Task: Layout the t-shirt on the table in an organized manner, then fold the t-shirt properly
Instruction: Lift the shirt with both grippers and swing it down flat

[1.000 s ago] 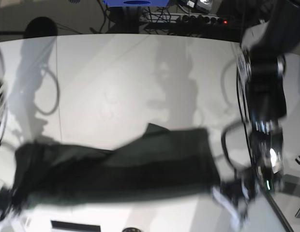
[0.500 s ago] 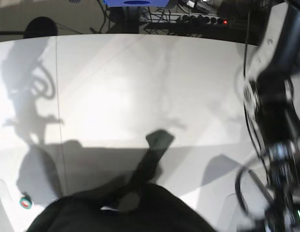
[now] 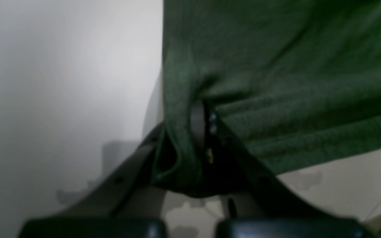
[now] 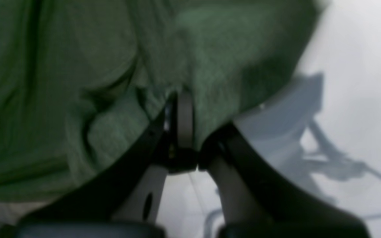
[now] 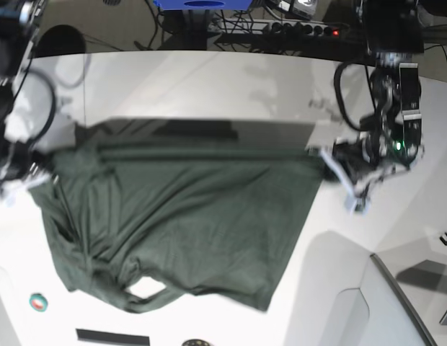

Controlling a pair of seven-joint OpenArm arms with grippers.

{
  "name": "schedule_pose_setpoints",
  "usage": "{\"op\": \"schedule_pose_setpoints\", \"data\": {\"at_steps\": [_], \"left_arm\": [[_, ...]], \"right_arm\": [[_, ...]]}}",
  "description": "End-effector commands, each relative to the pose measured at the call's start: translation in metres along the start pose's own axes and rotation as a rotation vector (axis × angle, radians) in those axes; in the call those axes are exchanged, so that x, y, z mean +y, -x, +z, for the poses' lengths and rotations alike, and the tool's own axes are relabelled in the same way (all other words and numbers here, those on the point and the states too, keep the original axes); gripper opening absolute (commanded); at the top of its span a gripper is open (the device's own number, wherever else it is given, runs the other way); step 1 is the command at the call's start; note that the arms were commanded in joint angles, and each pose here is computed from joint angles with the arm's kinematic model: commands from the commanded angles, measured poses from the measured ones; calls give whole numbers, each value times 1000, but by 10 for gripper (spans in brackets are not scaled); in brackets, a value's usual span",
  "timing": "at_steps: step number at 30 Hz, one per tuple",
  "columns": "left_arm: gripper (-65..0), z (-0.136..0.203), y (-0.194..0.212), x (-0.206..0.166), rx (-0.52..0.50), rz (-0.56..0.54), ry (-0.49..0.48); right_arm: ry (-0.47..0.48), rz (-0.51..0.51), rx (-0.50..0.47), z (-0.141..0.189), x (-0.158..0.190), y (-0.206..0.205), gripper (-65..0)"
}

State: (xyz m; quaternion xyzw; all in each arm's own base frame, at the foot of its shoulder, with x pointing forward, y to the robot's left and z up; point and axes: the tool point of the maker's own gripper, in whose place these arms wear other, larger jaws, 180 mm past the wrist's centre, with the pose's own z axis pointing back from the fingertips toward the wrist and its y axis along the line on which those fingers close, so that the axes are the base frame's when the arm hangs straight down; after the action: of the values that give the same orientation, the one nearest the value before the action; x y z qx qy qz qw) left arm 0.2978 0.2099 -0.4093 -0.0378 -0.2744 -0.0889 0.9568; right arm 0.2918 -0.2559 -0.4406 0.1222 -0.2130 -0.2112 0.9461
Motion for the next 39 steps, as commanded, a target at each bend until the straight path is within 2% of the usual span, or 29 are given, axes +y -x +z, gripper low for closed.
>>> {"op": "schedule_pose_setpoints", "data": {"at_steps": [1,5,12,15,19,23,25,29,33,35,37,39], "left_arm": [[-650,7,-13,8,-47,-12,-21],[-650,5,16,8,15,-11,-23],[-650,7,38,11,61,-21,-29],[-650,6,33,10,55,-24,-27],[-650,4,-2,16,-5,-25,-36],[-650,-14,-64,17,-49,-49,-21],[-650,-23,-111,19,-68,-68,-16],[-650,-16,-216,24,-144,-58,-13],[-650,37,-330,23,-345,-48,-9],[-650,73,-371,19,-435,-67,-15],[-650,101,-394,17,-500,-89,-25],[-650,119,-402,14,-541,-116,-39]], "right_arm": [[5,14,-66,9,-3,-19,-645],[36,0,-9,5,-21,15,-645],[75,-14,55,5,-42,51,-644],[77,-5,22,3,-41,43,-644],[43,-1,-50,3,-23,1,-644],[15,-11,-123,1,-4,-82,-644],[8,20,-197,7,14,-145,-644],[8,79,-414,57,50,-265,-644],[-43,128,-600,137,96,-347,-644],[-54,151,-686,181,104,-370,-644],[-72,187,-739,213,118,-381,-644],[-65,225,-737,226,123,-376,-644]]}}
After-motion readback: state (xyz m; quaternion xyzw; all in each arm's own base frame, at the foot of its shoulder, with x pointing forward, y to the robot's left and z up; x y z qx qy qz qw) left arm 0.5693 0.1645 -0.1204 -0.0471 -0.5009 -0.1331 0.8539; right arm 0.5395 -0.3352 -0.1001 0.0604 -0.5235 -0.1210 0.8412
